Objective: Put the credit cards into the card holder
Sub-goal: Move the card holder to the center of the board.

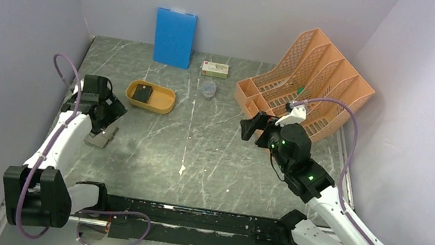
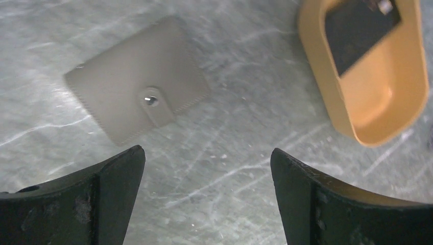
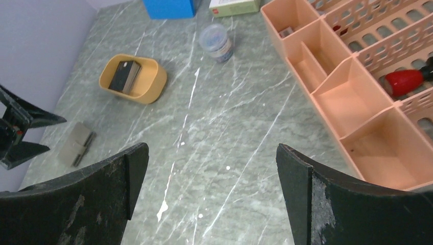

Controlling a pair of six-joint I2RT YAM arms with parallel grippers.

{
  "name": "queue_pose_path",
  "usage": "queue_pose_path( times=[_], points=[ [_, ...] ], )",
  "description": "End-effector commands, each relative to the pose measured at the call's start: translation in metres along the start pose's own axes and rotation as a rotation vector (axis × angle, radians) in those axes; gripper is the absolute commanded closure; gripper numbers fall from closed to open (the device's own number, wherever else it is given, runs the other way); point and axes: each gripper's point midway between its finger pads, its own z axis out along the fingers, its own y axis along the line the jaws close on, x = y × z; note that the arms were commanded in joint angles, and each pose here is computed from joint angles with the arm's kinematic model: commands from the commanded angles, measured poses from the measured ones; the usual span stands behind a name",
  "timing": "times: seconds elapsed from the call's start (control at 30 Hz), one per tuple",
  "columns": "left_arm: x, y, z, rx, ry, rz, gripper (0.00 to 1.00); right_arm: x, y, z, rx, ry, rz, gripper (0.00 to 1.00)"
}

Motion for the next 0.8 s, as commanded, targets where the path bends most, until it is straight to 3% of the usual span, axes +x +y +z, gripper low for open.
queue_pose_path(
  times=[0.0,0.37,0.7,0.77],
  points=[
    [-0.014,0.044,0.006,-0.195,-0.050,-0.119,0.04,0.009,0.010,-0.002,-0.066,0.029,0.043,0.00],
    [-0.018,0.071,0.049,-0.223,0.004,-0.343,0.04,0.009,0.012,-0.010,-0.102,0.022,0.033,0.00],
    [-0.011,0.073,0.070,-0.202,0.025,-0.292,0.01,0.012,0.013,-0.010,-0.116,0.027,0.037,0.00],
    [-0.003,0.070,0.072,-0.170,0.046,-0.257,0.10,0.013,0.013,-0.010,-0.116,0.030,0.036,0.00]
  ],
)
